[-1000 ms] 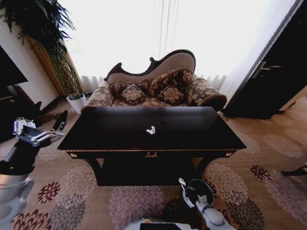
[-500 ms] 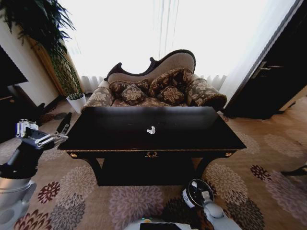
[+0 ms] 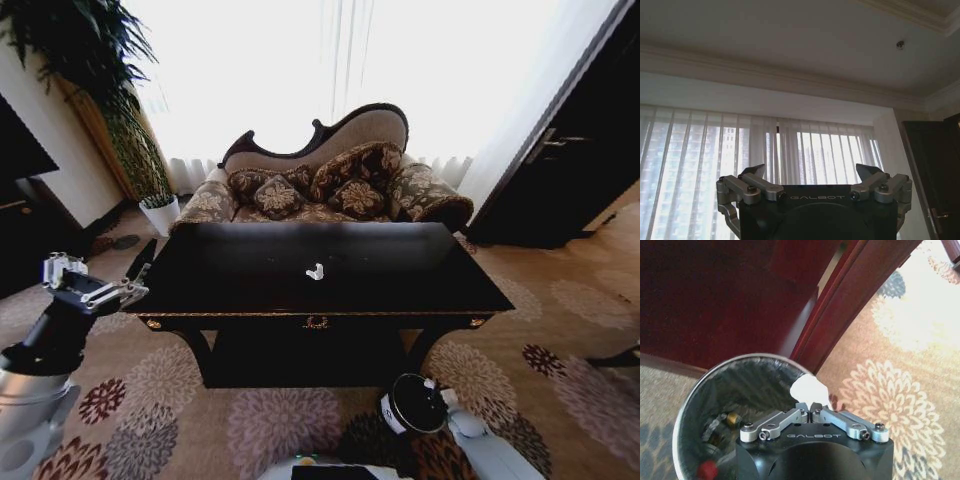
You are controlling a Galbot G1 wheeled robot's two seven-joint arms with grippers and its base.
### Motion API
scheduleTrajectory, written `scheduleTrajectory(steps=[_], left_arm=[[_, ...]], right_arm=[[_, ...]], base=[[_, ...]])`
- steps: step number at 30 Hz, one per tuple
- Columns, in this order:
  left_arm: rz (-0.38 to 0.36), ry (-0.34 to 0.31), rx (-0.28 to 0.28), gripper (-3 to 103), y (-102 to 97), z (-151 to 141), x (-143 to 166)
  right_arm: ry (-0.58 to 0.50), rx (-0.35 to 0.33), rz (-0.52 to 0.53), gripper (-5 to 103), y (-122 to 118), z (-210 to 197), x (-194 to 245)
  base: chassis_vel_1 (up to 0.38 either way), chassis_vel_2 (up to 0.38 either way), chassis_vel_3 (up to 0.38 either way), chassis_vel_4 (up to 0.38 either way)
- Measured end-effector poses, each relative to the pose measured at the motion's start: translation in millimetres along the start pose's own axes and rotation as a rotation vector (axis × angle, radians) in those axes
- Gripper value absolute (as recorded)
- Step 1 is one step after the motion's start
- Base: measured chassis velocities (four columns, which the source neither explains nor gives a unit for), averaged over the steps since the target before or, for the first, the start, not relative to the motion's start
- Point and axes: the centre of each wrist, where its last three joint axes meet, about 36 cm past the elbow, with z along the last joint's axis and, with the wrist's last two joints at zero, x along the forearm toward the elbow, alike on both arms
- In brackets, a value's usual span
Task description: Move to the front of the table and place the trash on the table into the trash bin.
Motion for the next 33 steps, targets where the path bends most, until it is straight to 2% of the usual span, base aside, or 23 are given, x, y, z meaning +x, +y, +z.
scheduleTrajectory(steps=[5, 8, 9, 10, 11, 13, 14, 17, 18, 21, 23, 24, 27, 29, 30, 32, 33], left_arm=[[0.011, 0.005, 0.000, 100, 1.7, 2, -2], [0.018, 0.015, 0.005, 100, -1.1, 6, -2], [0.018, 0.015, 0.005, 100, -1.1, 6, -2], [0.020, 0.018, 0.005, 100, -2.2, 6, -2], [0.023, 0.019, 0.003, 100, -3.2, 6, -2], [0.032, 0.014, -0.006, 100, -4.2, 2, -4], [0.032, 0.014, -0.006, 100, -4.2, 2, -4], [0.039, 0.004, -0.015, 100, -4.2, -4, -3], [0.039, 0.004, -0.015, 100, -4.2, -4, -3], [0.042, 0.002, -0.015, 100, -4.8, -4, -3], [0.043, 0.001, -0.015, 100, -5.5, -4, -3], [0.045, 0.002, -0.014, 100, -6.5, -5, -3], [0.048, 0.003, -0.015, 100, -6.6, -6, -3], [0.051, 0.002, -0.017, 100, -6.1, -6, -4], [0.051, 0.002, -0.017, 100, -6.1, -6, -4], [0.049, 0.000, -0.012, 100, -6.4, -4, -4], [0.047, 0.000, -0.009, 100, -6.9, -3, -4]], right_arm=[[0.001, -0.005, -0.036, -2, 8, 7, 3], [-0.005, -0.016, -0.076, 11, 22, 9, 6], [-0.005, -0.016, -0.076, 11, 22, 9, 6], [-0.006, -0.017, -0.083, 16, 24, 9, 7], [-0.008, -0.017, -0.091, 16, 27, 9, 8], [-0.016, -0.009, -0.104, 27, 31, 9, 8], [-0.016, -0.009, -0.104, 27, 31, 9, 8], [-0.033, -0.010, -0.120, 44, 42, 7, 9], [-0.033, -0.010, -0.120, 44, 42, 7, 9], [-0.048, -0.017, -0.133, 60, 50, 3, 10], [-0.048, -0.018, -0.134, 60, 52, 3, 10], [-0.049, -0.021, -0.132, 71, 52, 3, 10], [-0.052, -0.024, -0.127, 76, 49, 3, 11], [-0.058, -0.024, -0.127, 86, 46, 6, 15], [-0.058, -0.024, -0.127, 86, 46, 6, 15], [-0.076, -0.017, -0.152, 96, 45, 11, 24], [-0.087, -0.008, -0.170, 96, 45, 14, 30]], base=[[0.000, 0.000, 0.000, 0.000], [0.000, 0.000, 0.000, 0.000], [0.000, 0.000, 0.000, 0.000], [0.000, 0.000, 0.000, 0.000], [0.000, 0.000, 0.000, 0.000], [0.000, 0.000, 0.000, 0.000], [0.000, 0.000, 0.000, 0.000], [0.000, 0.000, 0.000, 0.000], [0.000, 0.000, 0.000, 0.000], [0.000, 0.000, 0.000, 0.000], [0.000, 0.000, 0.000, 0.000], [0.000, 0.000, 0.000, 0.000], [0.000, 0.000, 0.000, 0.000], [0.000, 0.000, 0.000, 0.000], [0.000, 0.000, 0.000, 0.000], [0.000, 0.000, 0.000, 0.000], [0.000, 0.000, 0.000, 0.000]])
